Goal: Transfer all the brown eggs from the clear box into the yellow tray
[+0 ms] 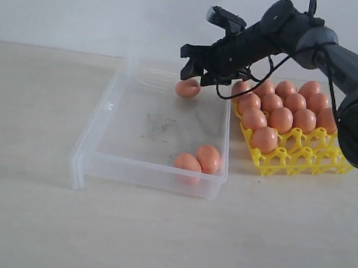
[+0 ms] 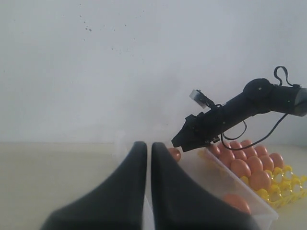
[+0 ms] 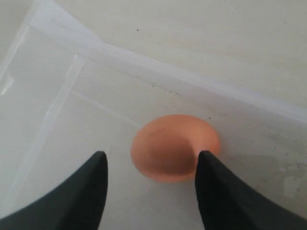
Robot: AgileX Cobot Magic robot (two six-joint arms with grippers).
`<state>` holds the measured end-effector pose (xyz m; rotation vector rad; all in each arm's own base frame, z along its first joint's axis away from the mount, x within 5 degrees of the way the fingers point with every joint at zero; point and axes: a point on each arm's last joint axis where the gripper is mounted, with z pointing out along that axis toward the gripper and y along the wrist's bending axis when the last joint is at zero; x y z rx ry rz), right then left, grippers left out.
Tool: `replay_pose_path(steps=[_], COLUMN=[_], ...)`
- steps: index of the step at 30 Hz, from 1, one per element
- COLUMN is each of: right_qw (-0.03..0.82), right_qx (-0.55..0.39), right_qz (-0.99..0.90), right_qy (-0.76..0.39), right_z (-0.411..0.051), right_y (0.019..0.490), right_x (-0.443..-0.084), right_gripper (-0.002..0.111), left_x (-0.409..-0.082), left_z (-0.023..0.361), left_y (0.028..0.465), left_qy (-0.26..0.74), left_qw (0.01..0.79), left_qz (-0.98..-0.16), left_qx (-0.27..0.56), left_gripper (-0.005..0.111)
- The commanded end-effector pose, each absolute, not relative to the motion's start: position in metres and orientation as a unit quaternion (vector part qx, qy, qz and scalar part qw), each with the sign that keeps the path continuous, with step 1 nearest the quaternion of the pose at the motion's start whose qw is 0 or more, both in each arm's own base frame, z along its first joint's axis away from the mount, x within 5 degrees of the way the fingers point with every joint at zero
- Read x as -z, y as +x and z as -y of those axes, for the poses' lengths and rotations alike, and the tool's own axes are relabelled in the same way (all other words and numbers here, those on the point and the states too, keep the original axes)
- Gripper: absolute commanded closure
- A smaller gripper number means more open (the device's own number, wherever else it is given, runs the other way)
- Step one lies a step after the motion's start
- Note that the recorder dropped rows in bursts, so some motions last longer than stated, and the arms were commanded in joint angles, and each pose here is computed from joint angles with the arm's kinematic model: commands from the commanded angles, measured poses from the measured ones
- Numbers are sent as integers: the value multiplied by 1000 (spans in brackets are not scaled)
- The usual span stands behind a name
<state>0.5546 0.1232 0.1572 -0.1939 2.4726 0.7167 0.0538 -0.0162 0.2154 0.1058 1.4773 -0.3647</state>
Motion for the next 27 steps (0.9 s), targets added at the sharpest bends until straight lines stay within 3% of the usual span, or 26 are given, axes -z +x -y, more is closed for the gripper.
replay_pose_path(steps=[1,6,12,22,24,27], right_qw=[284,291,273,307,339,318], right_qx=[-267,-266,-258,-244,-231,-235], right_qz=[-918,-917,-926,-908,-902,-911], right_qy=[-66,-58,-38,-148,-134,-117], right_z=[-119,-117,-72,-113,-111,-112], right_y=[557,559,562,558,565,564], right_x=[-155,-155,-153,-155,-154,-139], right_gripper=[60,60,60,60,60,60], left_x=[-215,-215,-215,-214,-214,-214], left_z=[16,16,16,16,16,16], left_y=[54,54,54,54,54,54], left_qy=[48,48,48,50,50,50], left_qw=[726,726,726,722,722,722], left_qz=[-667,-667,-667,-671,-671,-671], left_qx=[161,161,161,162,162,162], left_gripper=[103,103,103,103,103,103])
